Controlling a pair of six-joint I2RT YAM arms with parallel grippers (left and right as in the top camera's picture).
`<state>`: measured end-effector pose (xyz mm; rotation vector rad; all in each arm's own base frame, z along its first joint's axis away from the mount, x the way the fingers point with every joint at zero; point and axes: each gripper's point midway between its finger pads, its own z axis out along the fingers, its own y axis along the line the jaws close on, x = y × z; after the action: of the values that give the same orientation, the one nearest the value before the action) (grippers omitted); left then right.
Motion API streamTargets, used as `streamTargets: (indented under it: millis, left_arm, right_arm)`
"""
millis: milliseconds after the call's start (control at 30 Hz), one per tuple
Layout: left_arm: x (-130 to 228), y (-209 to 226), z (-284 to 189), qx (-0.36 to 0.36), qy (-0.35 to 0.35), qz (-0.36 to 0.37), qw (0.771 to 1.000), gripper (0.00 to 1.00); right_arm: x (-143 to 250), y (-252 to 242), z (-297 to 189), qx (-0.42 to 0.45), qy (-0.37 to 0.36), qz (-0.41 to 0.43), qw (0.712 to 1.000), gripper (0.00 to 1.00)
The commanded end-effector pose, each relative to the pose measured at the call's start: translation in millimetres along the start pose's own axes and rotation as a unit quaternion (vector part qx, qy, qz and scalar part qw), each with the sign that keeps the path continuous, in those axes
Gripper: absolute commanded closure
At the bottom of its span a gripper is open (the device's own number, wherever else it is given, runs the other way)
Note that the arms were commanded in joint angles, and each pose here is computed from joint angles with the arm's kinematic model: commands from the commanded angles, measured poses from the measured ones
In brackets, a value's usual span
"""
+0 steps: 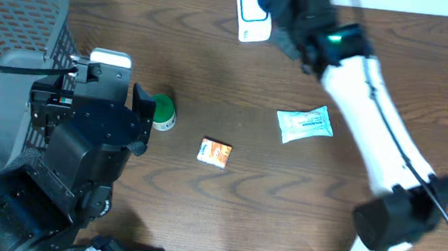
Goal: Scan the item barcode
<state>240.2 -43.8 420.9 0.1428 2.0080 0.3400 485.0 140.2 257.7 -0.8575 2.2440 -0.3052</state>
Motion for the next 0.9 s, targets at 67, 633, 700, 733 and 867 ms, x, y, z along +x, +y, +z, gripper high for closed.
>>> streamTargets:
  millis: [67,633,700,733,867]
  left_arm:
    - [-1,5,-1,-0.011,-0.002,0.001,1.000,0.02]
    - [-1,5,-1,-0.011,-0.002,0.001,1.000,0.02]
    - [-1,5,-1,-0.011,-0.002,0.001,1.000,0.02]
    - [-1,5,-1,-0.011,-0.002,0.001,1.000,0.02]
    - [-1,5,-1,-0.011,-0.002,0.001,1.000,0.02]
  right_arm:
    - [81,-52,-9,0.026,0.106,0.202,0.973,0.99]
    - [303,-188,3,0.164,0.264,0.278,0.909,0.99]
    - [332,-190,9,0.173,0.276,0.284,0.902,0.99]
    - [346,-193,10,0.181,0.280,0.291,0.897,0.99]
    - [399,-204,8,0.228,0.299,0.318,0.871,0.99]
